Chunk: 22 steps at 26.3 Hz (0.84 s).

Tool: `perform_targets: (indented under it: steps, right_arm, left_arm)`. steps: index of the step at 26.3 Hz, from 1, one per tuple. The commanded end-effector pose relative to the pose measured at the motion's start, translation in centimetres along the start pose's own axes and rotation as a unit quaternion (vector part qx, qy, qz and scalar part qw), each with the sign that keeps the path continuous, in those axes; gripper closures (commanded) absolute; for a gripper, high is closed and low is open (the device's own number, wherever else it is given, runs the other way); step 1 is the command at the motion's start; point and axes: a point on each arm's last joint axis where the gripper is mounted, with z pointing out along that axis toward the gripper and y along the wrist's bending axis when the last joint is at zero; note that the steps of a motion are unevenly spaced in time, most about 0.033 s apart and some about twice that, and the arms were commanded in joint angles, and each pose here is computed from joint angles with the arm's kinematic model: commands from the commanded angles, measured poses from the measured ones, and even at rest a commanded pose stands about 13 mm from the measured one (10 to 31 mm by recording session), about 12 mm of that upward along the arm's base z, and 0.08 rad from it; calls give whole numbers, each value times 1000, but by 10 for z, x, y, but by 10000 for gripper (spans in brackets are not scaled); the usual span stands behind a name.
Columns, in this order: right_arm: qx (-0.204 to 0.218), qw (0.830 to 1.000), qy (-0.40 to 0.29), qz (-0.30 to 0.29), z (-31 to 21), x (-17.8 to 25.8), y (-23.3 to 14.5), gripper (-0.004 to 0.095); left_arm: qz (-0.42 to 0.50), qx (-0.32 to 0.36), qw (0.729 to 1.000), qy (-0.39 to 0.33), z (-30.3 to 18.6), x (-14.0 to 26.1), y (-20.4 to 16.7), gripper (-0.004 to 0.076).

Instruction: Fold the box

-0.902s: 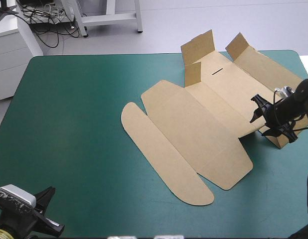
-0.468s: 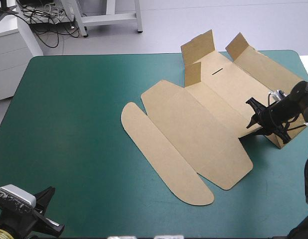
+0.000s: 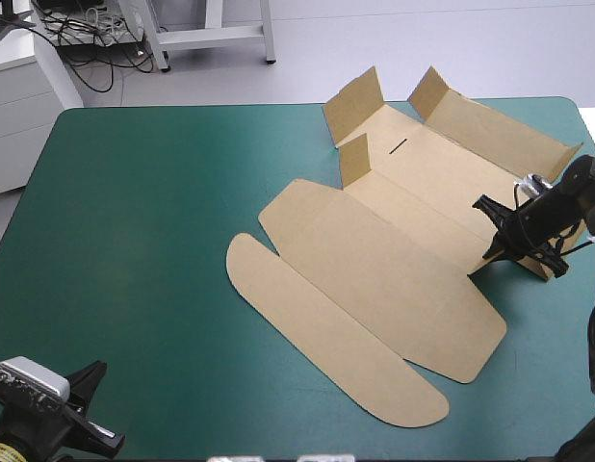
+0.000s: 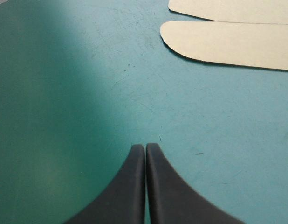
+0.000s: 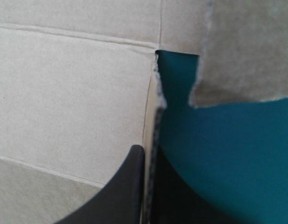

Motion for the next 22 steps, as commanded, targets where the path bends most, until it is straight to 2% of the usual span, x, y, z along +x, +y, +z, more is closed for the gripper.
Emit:
perform_targets:
  steps: [1,6,10,12,14,15,17,19,20,22]
  right_arm:
    - [-8,997,-39,-66,-28,0,11,926]
    - [0,979,-77,-187,-39,1,38,914]
    - [49,955,-61,-286,-32,3,66,912]
    - [79,941,-47,-326,-22,3,83,912]
    - [90,917,-66,-383,-13,5,115,913]
    - [94,888,-78,-443,-9,10,140,913]
    - [100,856,-97,-498,-10,17,164,913]
    - [108,817,-113,-556,-8,26,187,913]
    - [117,762,-131,-623,-6,39,212,913]
    - [120,701,-137,-690,-2,58,234,913]
  left_arm:
    - [1,-1,999,-37,-3,-12,1,734]
    - [1,-1,999,-37,-3,-12,1,734]
    - [1,-1,999,-37,-3,-12,1,734]
    - [1,-1,999,-37,-3,-12,1,734]
    - [1,-1,999,-36,-3,-12,1,734]
    - [1,-1,999,-36,-3,-12,1,734]
    - [1,-1,999,-36,-3,-12,1,734]
    - [1,-1,999,-36,-3,-12,1,734]
    - [1,-1,999,-36,-3,-12,1,734]
    - [1,-1,999,-36,-3,-12,1,734]
